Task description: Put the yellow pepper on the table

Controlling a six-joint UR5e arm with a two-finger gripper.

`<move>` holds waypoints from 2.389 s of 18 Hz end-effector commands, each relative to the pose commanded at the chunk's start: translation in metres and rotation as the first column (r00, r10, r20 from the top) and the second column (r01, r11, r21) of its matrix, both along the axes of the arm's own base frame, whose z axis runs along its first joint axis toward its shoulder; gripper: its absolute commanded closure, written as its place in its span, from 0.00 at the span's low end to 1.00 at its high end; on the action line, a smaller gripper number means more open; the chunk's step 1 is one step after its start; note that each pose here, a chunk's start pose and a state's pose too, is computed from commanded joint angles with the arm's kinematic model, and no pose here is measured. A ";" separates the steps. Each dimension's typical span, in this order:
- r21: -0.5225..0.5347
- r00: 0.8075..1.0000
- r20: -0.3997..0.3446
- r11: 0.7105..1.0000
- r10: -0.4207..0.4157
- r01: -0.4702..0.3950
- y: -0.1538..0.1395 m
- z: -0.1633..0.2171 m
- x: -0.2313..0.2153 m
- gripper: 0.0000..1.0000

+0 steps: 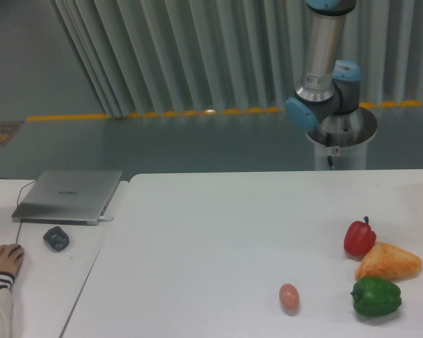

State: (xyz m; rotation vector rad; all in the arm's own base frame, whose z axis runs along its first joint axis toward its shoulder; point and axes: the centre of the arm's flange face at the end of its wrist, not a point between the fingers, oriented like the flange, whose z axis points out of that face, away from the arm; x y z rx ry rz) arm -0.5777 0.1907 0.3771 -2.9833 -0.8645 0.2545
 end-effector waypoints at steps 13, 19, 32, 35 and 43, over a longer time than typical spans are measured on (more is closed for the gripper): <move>-0.006 0.967 0.033 0.967 0.254 -0.254 -0.008 -0.047 -0.017 0.00; -0.017 0.964 0.061 0.966 0.259 -0.258 -0.006 -0.065 -0.016 0.00; -0.036 0.962 0.105 0.968 0.252 -0.250 -0.003 -0.091 -0.010 0.02; -0.035 0.962 0.104 0.967 0.253 -0.251 -0.004 -0.090 -0.011 0.20; -0.027 0.965 0.090 0.969 0.247 -0.246 -0.006 -0.081 -0.014 0.45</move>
